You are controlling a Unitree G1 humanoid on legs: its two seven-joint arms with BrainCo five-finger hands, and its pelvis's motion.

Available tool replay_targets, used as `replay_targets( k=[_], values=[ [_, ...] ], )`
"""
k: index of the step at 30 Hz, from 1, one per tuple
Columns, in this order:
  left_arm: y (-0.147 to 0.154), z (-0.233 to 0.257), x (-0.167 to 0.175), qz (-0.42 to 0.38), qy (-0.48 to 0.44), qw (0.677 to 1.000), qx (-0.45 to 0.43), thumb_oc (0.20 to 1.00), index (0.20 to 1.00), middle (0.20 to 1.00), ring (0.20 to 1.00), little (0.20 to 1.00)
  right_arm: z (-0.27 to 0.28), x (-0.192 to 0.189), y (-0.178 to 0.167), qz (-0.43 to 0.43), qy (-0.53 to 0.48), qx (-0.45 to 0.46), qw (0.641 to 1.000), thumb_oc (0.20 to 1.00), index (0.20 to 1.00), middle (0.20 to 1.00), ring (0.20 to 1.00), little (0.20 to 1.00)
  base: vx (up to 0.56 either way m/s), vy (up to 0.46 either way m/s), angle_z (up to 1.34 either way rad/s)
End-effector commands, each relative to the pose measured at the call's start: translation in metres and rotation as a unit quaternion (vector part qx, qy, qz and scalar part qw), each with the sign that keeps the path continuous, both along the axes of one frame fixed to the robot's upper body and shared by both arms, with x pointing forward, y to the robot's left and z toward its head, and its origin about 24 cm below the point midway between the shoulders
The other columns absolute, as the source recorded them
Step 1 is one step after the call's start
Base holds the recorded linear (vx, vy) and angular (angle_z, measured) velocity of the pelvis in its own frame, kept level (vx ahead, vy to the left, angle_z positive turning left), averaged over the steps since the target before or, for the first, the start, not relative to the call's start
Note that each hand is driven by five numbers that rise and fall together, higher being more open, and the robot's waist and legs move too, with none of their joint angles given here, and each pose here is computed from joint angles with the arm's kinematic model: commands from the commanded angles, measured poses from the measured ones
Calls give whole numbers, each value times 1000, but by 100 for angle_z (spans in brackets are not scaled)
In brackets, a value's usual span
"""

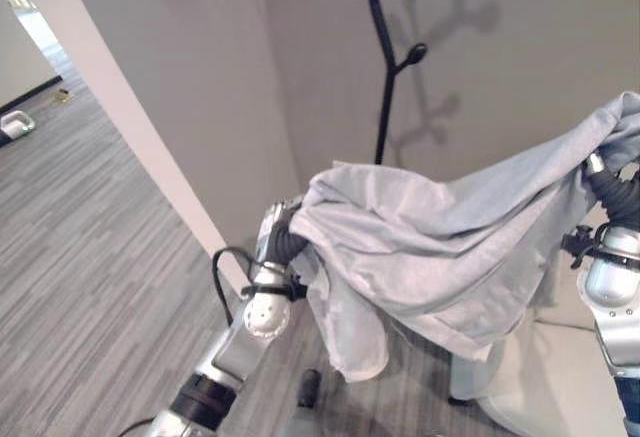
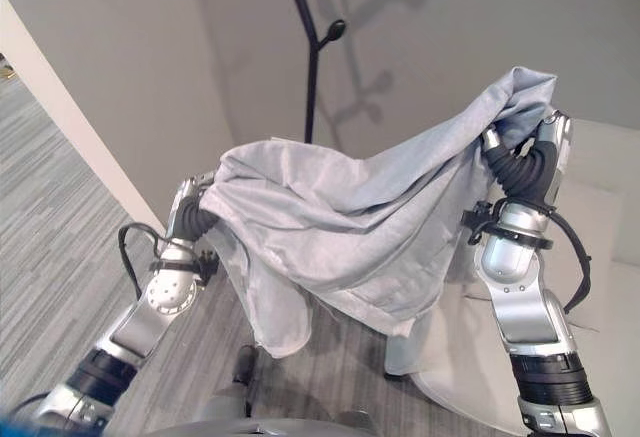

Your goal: Hang the clothes on the sofa on the clothes rack.

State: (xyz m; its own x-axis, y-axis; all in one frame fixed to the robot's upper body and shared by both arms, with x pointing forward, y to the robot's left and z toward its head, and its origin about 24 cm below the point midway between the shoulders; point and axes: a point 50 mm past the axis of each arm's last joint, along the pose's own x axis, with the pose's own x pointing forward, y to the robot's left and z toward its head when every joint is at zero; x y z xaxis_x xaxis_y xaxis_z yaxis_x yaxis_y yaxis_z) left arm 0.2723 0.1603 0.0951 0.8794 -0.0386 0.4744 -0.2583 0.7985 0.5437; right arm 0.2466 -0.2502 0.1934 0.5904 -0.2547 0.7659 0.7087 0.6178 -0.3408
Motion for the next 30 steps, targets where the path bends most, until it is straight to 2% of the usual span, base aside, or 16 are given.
replay_targets(
  k=[1, 7, 13, 18, 21, 24, 28, 30],
  values=[
    [15, 46, 5, 21, -121, 992, 25, 200, 200, 200, 200, 200, 34, 2, 5, -31, -92, -34, 995, 200, 200, 200, 200, 200, 249, 332, -49],
    [24, 48, 9, 56, -128, 990, 21, 200, 200, 200, 200, 200, 37, 19, -6, -114, -110, 18, 987, 200, 200, 200, 200, 200, 136, 256, -19],
    [20, 52, 9, 53, -140, 988, 31, 200, 200, 200, 200, 200, 52, 18, -3, -152, -144, -8, 978, 200, 200, 200, 200, 200, 90, 140, -3],
    [20, 78, 12, 60, -202, 975, 70, 200, 200, 200, 200, 200, 72, 19, 11, -134, -184, -22, 973, 200, 200, 200, 200, 200, 84, 68, -36],
    [20, 107, 18, 64, -265, 957, 104, 200, 200, 200, 200, 200, 92, 15, 16, -115, -220, -47, 968, 200, 200, 200, 200, 200, 187, 50, -21],
    [14, 124, 27, 69, -296, 948, 97, 200, 200, 200, 200, 200, 99, 16, 22, -92, -229, -64, 967, 200, 200, 200, 200, 200, 110, 16, -10],
    [8, 137, 37, 81, -323, 937, 108, 200, 200, 200, 200, 200, 103, 13, 19, -88, -231, -100, 964, 200, 200, 200, 200, 200, 190, -24, 82],
    [5, 145, 37, 70, -336, 931, 121, 200, 200, 200, 200, 200, 102, 8, 19, -75, -218, -146, 962, 200, 200, 200, 200, 200, 295, -141, 98]
  ],
)
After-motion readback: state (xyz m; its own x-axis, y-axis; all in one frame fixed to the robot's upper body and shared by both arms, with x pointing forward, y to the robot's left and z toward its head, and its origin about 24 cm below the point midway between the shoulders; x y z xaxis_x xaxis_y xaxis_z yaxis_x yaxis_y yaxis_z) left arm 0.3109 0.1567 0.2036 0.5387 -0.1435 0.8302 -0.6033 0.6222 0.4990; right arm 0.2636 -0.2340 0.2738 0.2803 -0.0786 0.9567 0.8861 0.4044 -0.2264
